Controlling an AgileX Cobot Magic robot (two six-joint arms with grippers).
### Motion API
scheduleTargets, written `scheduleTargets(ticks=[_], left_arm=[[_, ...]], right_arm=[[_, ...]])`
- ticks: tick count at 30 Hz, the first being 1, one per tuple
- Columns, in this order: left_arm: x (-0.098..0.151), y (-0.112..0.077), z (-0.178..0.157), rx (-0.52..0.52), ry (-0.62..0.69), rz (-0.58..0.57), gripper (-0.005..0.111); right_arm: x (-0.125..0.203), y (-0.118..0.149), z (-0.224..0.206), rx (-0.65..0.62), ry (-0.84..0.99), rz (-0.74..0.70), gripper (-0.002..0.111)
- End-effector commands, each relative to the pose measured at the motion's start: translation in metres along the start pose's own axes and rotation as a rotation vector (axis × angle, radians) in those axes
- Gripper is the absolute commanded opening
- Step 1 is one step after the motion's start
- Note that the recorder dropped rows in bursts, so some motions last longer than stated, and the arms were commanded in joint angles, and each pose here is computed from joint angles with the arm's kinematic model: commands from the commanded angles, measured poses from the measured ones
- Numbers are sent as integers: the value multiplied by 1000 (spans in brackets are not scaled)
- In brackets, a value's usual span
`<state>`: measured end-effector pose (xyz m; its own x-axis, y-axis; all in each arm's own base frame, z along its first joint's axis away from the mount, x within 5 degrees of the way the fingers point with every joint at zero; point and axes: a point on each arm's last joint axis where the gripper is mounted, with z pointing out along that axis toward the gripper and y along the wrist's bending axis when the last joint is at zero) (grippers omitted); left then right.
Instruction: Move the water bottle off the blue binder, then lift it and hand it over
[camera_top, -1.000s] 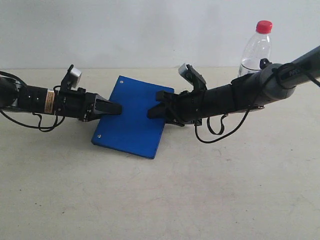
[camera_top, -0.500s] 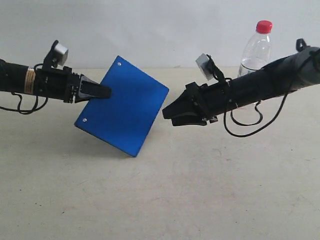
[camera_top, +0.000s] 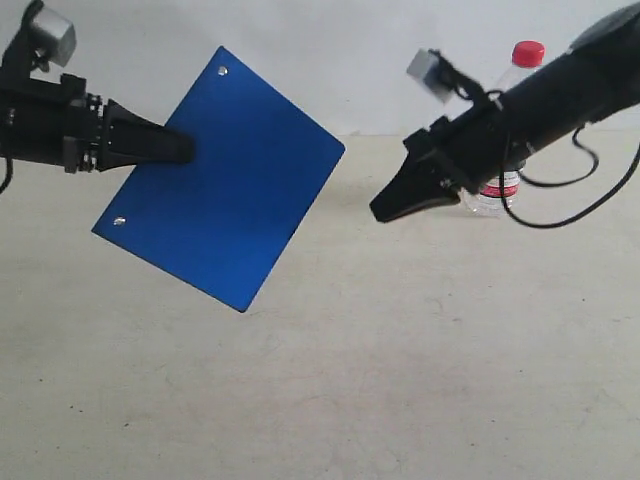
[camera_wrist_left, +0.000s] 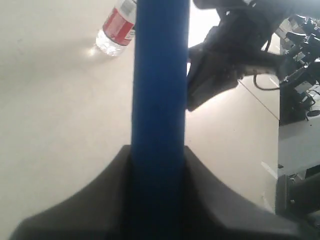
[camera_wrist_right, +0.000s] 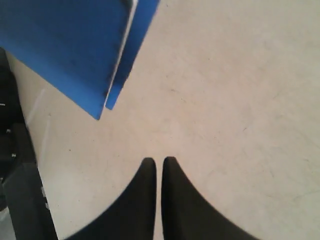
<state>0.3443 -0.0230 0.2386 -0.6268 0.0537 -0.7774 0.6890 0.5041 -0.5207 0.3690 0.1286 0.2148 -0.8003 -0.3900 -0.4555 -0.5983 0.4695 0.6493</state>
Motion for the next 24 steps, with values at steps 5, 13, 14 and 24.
scheduleTargets(ticks=[5,13,14,24], left_arm=[[23,-81,-29,-4,-43,66,4],[53,-119,-50,-259,-171,130,4],[51,-119,-50,-258,-198,118,4],[9,-125,-60,-155,-588,168,4]], right_arm=[[18,106,-96,367,-114,-81,0],[88,209,-192,875,-650,-143,0],[97,217,-199,918,-692,-147,0],[130,228,-205,1006,-645,-127,0]])
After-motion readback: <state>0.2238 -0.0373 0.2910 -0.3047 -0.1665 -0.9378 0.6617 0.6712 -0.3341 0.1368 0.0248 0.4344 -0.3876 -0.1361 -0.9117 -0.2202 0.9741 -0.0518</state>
